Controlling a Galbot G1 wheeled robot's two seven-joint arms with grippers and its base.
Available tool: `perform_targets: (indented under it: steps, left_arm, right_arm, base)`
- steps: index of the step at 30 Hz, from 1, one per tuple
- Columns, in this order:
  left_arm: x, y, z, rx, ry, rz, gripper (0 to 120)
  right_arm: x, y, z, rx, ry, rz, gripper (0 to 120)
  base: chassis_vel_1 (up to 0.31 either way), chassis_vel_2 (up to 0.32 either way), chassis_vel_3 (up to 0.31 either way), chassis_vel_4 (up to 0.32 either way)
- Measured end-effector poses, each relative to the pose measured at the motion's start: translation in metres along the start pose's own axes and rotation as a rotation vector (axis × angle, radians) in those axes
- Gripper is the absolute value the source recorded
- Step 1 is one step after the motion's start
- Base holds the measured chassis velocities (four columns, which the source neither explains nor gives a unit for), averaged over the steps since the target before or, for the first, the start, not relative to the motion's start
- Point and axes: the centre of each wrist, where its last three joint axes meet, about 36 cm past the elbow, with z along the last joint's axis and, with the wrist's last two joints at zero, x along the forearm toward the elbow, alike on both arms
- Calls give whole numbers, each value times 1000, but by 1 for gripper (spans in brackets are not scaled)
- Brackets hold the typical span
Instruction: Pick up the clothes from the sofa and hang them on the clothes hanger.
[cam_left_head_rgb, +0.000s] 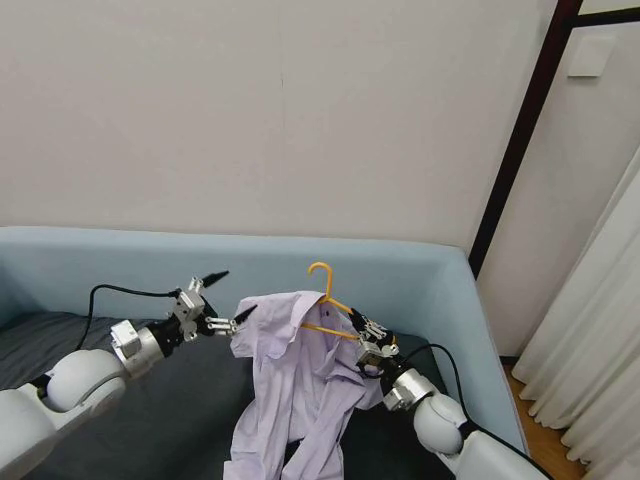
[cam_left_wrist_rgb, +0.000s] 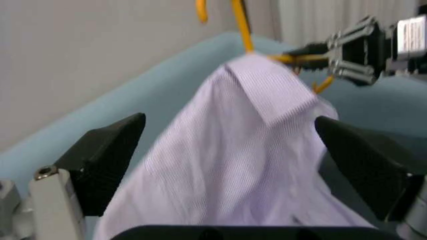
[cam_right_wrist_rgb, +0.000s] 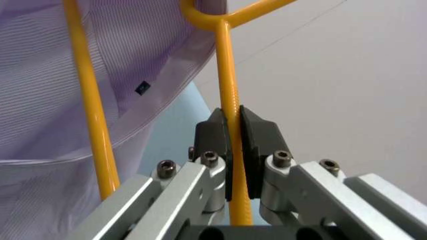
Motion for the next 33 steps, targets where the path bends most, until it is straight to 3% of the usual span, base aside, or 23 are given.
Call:
perform_targets:
  steps: [1,3,4,8,15,19,24,33]
  left_arm:
    - [-19,28,-9,-12,-10,52,100]
    - [-48,55,-16,-15,-3,122,100]
    - [-48,55,-16,-15,-3,122,100]
    - [-90,89,-39,1,-3,224,100]
    - [-119,130,-67,-5,44,343,100]
    - [-133,158,-79,-11,122,429,100]
    - [-143,173,-82,-16,189,507,98]
    - [-166,171,-73,-23,244,570,98]
  right_arm:
    - [2,-2,0,4,-1,6,4]
    - [6,-5,2,12,3,10,4]
    - [6,-5,2,12,3,10,4]
    - [12,-12,5,27,9,24,4]
    - [13,-17,7,36,7,36,4]
    - [14,-21,9,40,2,40,4]
    - [15,-26,10,46,-8,42,4]
    - [15,-31,11,70,-50,39,4]
  base:
    - [0,0,0,0]
    - [0,0,0,0]
    - [0,0,0,0]
    - [0,0,0,0]
    - [0,0,0,0]
    - [0,0,0,0]
    - [0,0,0,0]
    - [0,0,0,0]
